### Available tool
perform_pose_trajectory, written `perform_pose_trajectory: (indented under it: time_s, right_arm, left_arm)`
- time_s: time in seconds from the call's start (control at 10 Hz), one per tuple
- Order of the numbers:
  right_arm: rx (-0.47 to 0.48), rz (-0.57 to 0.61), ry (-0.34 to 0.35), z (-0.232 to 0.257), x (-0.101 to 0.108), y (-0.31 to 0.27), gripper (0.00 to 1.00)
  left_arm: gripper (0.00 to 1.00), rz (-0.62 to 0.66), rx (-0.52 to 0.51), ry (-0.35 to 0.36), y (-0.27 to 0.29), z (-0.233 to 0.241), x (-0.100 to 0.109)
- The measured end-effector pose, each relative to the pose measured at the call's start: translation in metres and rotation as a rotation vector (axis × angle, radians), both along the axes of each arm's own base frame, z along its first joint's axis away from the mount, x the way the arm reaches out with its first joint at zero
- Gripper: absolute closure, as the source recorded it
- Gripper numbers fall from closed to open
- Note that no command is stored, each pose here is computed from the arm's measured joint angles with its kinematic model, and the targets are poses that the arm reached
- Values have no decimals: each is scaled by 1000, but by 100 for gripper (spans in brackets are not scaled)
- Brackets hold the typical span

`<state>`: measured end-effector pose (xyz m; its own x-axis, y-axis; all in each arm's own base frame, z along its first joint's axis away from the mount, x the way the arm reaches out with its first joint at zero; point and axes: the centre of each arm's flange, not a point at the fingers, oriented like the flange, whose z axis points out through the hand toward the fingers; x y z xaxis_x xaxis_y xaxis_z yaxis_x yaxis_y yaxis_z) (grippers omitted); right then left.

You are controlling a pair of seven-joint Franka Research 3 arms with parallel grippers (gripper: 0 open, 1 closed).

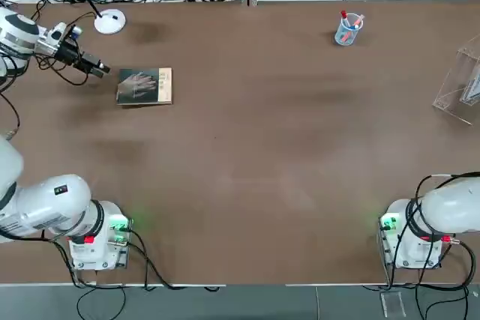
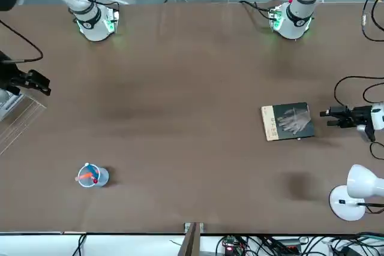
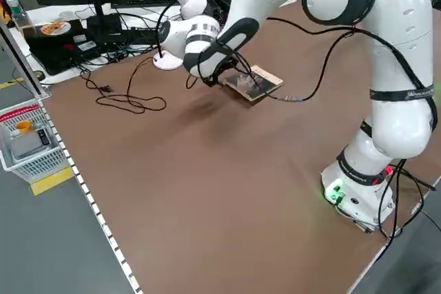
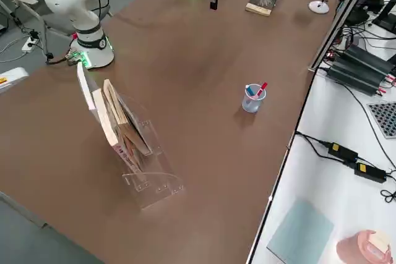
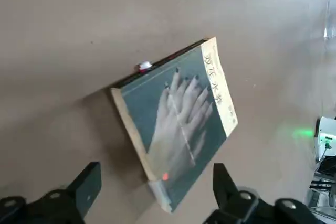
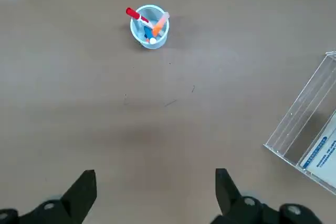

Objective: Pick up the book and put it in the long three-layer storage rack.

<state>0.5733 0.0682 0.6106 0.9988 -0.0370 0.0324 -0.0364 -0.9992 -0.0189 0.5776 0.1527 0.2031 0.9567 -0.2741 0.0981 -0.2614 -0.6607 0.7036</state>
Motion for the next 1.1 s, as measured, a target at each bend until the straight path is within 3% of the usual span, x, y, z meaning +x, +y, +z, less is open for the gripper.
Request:
perform_pose_trajectory:
  time_s: [1.1]
  right_arm:
    - [0, 0, 1, 0, 0, 0, 0]
  left_arm:
    - [7, 44, -108, -32, -4, -38, 13]
